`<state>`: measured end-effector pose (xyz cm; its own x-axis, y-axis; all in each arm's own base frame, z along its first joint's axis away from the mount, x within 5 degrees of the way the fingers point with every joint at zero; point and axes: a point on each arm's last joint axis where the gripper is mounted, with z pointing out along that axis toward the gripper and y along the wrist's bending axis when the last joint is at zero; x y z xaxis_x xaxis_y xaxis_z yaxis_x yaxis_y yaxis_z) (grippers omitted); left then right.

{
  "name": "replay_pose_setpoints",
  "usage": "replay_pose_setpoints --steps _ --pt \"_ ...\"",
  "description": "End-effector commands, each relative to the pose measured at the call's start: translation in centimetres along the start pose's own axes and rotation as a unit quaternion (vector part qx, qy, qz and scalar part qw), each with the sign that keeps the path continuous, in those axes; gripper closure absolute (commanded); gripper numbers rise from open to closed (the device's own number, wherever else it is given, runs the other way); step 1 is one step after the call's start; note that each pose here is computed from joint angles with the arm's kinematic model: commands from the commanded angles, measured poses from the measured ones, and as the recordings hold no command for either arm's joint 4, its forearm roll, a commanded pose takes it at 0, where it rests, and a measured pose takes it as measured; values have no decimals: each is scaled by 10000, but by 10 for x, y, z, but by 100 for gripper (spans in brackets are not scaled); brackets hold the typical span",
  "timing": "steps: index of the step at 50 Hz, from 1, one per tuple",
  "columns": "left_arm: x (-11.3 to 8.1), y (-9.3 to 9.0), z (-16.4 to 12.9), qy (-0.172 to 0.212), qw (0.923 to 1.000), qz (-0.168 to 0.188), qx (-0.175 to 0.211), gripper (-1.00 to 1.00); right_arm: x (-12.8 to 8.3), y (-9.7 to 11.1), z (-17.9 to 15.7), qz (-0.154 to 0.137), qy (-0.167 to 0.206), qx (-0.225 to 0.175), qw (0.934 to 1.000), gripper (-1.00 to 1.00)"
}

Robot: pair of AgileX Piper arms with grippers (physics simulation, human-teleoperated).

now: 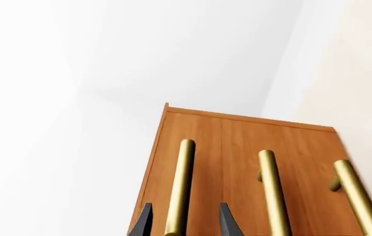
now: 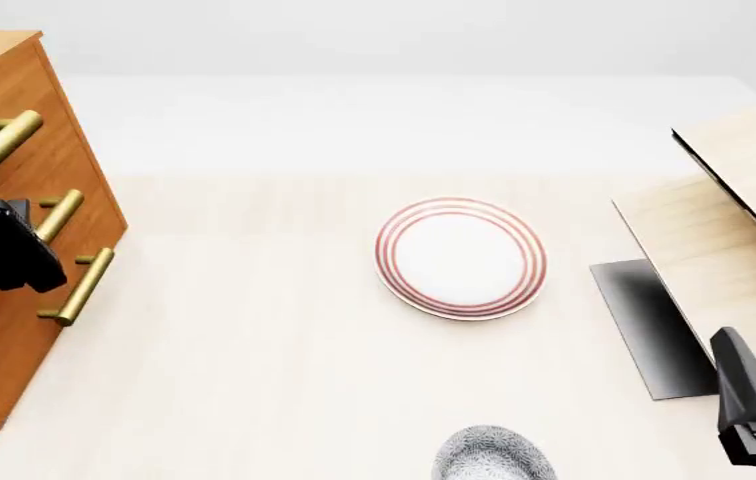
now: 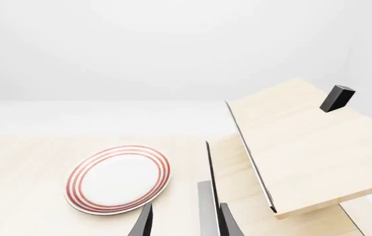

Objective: Open the top drawer of the cabinet and put the bowl in it.

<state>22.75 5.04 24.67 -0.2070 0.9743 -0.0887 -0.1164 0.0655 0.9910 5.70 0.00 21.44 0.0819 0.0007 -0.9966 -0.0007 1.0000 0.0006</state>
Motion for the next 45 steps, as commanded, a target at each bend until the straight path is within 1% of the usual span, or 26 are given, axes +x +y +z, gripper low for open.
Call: replay_pose_setpoints --steps 1,9,10,13,17,18,25,32,42,45 --pt "9 -7 8 180 9998 28 12 -100 0 0 0 -2 -7 0 10000 -100" --pt "13 -8 10 248 9997 54 -12 -100 0 0 0 -3 -7 0 10000 -100" --pt "14 -6 10 276 9996 49 -81 -100 0 0 0 -4 -6 0 10000 -100" --pt "14 -5 10 271 9996 18 -74 -100 0 0 0 -3 -7 0 10000 -100" --pt "14 -8 10 273 9996 47 -74 -100 0 0 0 -2 -6 0 10000 -100" --pt "14 -7 9 268 9996 50 -96 100 0 0 0 -2 -6 1 10000 -100" --pt "10 -6 -1 203 9997 93 -100 100 0 0 0 -3 -7 0 10000 -100" --pt "4 3 -12 92 9998 117 -150 100 0 0 0 -2 -6 1 10000 -100" --pt "-4 -4 -18 -98 9998 156 -54 100 0 0 0 -2 -6 0 10000 -100" --pt "-7 -3 -19 -169 9998 120 -29 100 0 0 0 -2 -7 0 10000 -100"
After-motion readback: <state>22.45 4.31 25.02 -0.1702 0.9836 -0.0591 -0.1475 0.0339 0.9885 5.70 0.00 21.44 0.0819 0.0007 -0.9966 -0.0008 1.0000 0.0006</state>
